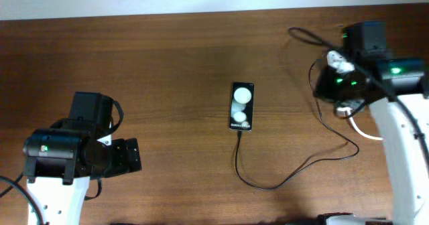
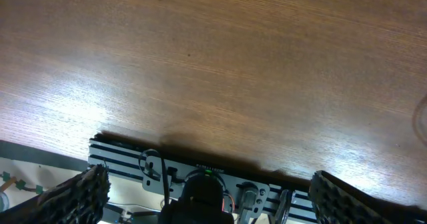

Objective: Plug charger to phone and switch on socket
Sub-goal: 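Move the right gripper over the white power strip's switch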

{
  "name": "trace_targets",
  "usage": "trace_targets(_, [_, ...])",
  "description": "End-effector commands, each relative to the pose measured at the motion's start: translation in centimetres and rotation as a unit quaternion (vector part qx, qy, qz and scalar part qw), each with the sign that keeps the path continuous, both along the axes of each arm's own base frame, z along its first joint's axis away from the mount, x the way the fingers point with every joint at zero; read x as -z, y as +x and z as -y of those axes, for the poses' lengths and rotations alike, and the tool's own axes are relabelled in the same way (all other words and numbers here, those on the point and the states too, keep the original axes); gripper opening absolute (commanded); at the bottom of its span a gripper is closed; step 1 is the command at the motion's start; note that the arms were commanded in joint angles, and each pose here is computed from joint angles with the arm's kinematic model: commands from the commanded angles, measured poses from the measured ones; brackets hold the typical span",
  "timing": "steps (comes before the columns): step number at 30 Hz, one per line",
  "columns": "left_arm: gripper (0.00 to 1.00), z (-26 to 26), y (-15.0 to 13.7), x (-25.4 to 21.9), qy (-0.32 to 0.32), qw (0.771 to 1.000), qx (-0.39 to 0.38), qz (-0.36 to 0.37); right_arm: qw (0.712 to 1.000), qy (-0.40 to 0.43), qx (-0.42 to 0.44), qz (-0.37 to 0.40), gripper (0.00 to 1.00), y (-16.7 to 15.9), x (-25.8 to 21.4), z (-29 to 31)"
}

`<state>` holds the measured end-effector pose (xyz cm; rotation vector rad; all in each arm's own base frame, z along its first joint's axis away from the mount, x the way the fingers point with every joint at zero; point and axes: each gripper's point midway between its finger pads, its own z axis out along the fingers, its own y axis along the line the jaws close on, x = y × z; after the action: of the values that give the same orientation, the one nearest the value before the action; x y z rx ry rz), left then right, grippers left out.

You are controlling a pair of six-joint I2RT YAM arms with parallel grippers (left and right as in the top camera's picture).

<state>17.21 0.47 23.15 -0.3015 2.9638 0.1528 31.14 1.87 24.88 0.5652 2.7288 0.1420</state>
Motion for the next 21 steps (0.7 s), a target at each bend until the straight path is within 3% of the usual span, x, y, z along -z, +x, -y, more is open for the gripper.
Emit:
trace_targets(1, [0.99, -0.3, -0.1, 0.0, 0.005, 1.0, -0.003, 0.003, 0.997, -0.01, 0.071, 0.01, 0.04, 1.3, 0.0, 4.8])
trace_targets(14, [0.99, -0.3, -0.1, 0.0, 0.005, 1.0, -0.003, 0.003, 0.979, 0.004, 0.195, -0.068, 0.04, 9.2, 7.9, 16.1])
trace_targets(21, [0.99, -0.3, -0.1, 0.0, 0.005, 1.0, -0.003, 0.003, 0.974, 0.025, 0.22, -0.057, 0.04, 13.1, 13.9, 18.9])
